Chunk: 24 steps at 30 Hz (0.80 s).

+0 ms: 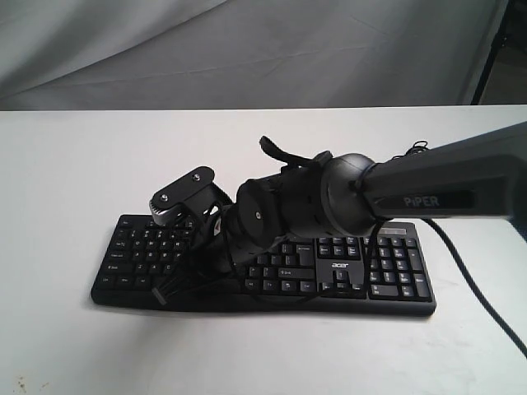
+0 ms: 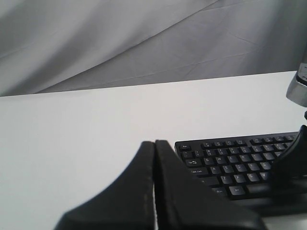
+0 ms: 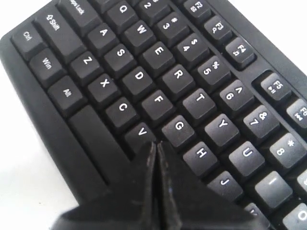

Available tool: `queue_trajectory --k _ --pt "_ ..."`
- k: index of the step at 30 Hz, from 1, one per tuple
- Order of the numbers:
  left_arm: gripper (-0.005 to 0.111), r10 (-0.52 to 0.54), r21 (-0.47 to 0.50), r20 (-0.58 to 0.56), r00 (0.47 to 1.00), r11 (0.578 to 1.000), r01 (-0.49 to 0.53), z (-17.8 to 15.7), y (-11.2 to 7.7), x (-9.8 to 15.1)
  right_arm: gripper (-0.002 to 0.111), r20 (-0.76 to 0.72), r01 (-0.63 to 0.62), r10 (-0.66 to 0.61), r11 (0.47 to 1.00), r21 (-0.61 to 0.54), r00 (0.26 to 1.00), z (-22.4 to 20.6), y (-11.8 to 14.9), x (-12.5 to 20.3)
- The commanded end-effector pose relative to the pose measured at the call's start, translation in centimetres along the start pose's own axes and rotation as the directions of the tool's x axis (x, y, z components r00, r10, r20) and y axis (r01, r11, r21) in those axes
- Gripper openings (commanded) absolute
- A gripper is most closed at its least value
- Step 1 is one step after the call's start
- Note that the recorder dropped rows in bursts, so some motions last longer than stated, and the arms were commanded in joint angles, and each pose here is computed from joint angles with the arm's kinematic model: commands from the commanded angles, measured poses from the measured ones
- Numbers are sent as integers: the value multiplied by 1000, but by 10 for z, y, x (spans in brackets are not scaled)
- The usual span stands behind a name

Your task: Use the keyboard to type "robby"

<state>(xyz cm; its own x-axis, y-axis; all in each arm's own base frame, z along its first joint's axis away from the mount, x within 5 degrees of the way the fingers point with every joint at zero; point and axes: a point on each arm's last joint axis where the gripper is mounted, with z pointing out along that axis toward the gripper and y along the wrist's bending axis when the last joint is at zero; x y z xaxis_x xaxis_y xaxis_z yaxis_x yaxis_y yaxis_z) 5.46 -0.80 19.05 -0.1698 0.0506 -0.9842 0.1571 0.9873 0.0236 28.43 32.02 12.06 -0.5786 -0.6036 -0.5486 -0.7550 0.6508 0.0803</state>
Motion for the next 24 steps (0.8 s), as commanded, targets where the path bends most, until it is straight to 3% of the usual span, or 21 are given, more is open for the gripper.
queue_trajectory --k 1,24 --pt "0 3 5 7 1000 1000 -3 0 0 1 0 22 6 -6 1000 3 1000 -1 0 -4" --pt "0 3 5 7 1000 1000 -3 0 0 1 0 5 25 -25 1000 9 1000 4 -2 0"
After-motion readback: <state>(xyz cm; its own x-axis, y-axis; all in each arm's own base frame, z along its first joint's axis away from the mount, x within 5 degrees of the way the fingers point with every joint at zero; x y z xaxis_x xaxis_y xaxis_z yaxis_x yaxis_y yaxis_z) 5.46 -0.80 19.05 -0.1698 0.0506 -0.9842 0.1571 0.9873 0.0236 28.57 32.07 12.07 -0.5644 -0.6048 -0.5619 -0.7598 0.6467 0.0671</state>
